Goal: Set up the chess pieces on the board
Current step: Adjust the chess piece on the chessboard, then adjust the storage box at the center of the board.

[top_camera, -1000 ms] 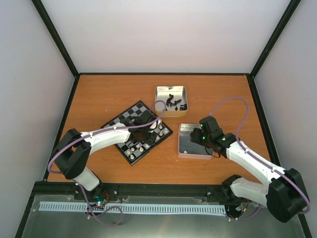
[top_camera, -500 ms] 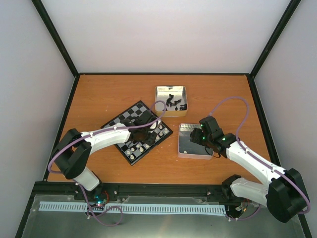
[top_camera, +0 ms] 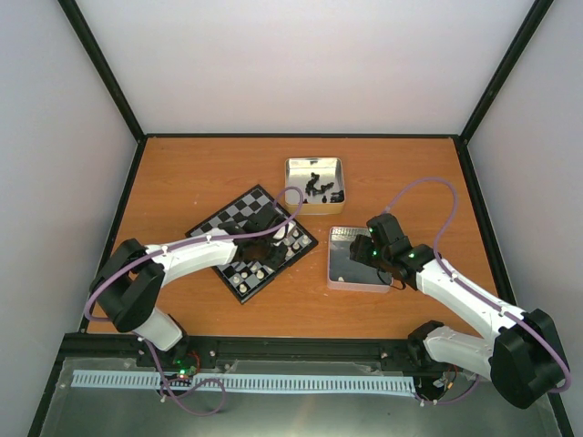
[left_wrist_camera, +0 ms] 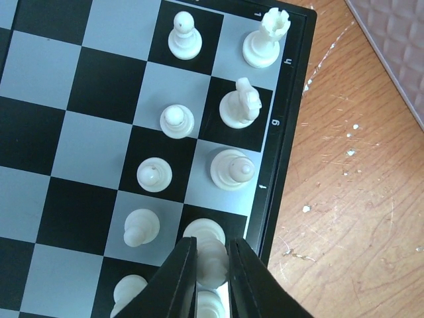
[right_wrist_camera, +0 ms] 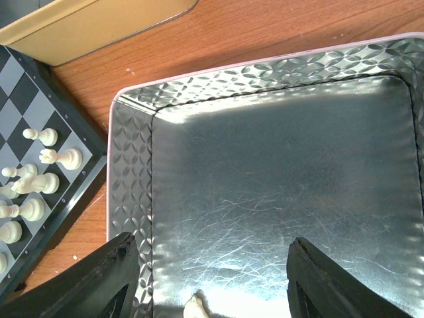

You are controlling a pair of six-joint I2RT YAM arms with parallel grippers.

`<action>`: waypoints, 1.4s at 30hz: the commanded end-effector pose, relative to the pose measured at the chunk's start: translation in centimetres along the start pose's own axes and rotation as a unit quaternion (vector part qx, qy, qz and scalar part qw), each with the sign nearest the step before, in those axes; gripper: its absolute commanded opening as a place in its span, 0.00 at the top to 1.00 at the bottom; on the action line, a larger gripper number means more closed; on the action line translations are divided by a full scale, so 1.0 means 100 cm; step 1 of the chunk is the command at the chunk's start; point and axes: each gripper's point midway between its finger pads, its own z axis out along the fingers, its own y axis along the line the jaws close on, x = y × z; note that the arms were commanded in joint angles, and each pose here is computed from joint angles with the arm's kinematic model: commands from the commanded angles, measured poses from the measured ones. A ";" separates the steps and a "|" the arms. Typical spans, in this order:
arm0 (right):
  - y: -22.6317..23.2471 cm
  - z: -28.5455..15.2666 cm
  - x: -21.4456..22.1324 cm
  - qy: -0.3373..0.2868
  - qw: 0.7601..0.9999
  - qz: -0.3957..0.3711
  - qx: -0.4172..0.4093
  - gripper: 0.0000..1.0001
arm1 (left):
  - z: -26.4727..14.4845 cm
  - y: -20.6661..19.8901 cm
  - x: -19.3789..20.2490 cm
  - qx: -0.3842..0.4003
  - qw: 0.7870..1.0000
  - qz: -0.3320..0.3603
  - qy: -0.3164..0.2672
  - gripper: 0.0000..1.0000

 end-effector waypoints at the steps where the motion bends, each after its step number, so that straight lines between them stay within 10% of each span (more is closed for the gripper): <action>1: -0.002 0.000 -0.003 -0.008 1.000 0.008 0.000 0.38 | 0.000 -0.006 0.002 0.011 1.000 0.006 0.003 0.85; 13: -0.001 -0.002 -0.011 0.004 0.999 -0.022 0.024 0.38 | -0.043 -0.008 -0.045 0.006 0.998 -0.005 -0.057 0.66; 22: -0.019 -0.005 0.055 0.217 0.970 -0.091 0.067 0.37 | -0.106 0.009 -0.088 -0.004 0.985 -0.058 -0.165 0.53; 42: -0.005 0.043 0.094 0.339 0.935 -0.102 0.023 0.54 | -0.136 0.062 -0.137 -0.047 0.957 -0.119 -0.259 0.51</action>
